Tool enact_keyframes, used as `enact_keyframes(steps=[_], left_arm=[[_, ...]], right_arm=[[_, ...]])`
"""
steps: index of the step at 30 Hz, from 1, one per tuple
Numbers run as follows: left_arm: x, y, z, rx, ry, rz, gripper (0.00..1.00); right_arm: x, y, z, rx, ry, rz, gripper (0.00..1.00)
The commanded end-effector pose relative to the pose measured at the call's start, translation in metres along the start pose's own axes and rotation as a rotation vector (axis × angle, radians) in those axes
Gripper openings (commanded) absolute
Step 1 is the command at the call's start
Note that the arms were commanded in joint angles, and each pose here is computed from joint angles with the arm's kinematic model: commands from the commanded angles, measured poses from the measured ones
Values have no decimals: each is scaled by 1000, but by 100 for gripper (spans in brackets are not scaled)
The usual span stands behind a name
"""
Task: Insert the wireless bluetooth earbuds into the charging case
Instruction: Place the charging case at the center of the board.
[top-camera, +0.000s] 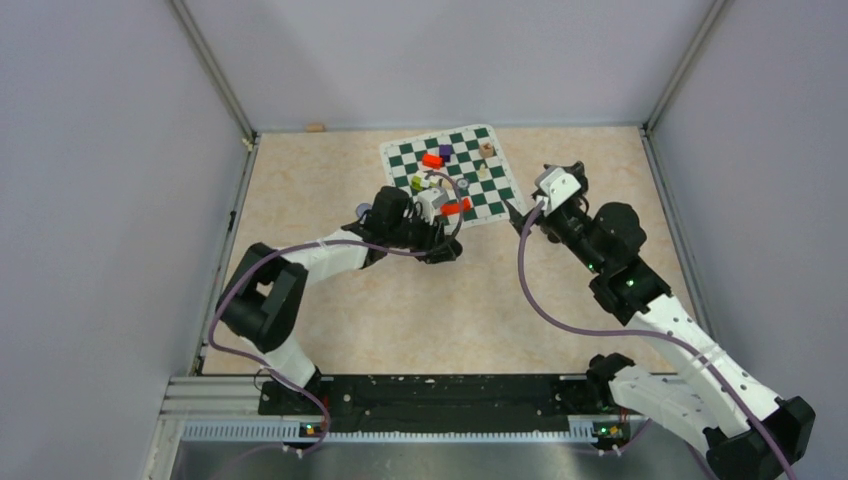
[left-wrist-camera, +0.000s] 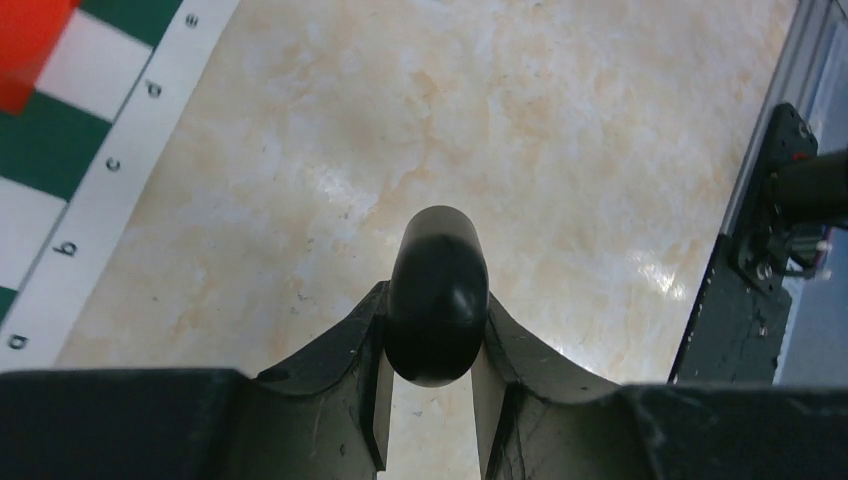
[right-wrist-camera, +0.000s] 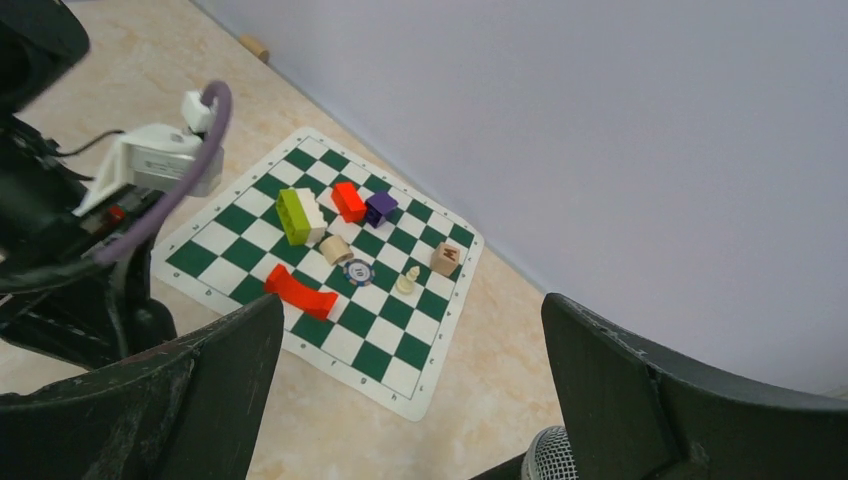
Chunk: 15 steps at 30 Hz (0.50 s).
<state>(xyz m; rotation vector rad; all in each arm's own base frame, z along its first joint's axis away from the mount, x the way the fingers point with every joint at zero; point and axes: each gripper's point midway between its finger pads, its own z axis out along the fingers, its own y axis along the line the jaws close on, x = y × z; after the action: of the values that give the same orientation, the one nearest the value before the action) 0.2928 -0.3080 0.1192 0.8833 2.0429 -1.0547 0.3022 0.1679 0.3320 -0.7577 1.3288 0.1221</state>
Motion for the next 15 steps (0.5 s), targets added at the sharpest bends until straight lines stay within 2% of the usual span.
enact_keyframes(steps=[1, 8, 12, 15], left_arm=[[-11, 20, 25, -65, -77, -289, 0], [20, 63, 33, -291, -41, -471, 0], [29, 74, 35, -359, -14, -536, 0], [36, 80, 36, -398, -3, -574, 5]], right_arm=[[-24, -14, -5, 64, -106, 33, 99], [-14, -7, -4, 48, -101, 14, 99], [-9, -4, 0, 34, -90, 13, 99], [-8, -2, 1, 26, -90, 13, 99]])
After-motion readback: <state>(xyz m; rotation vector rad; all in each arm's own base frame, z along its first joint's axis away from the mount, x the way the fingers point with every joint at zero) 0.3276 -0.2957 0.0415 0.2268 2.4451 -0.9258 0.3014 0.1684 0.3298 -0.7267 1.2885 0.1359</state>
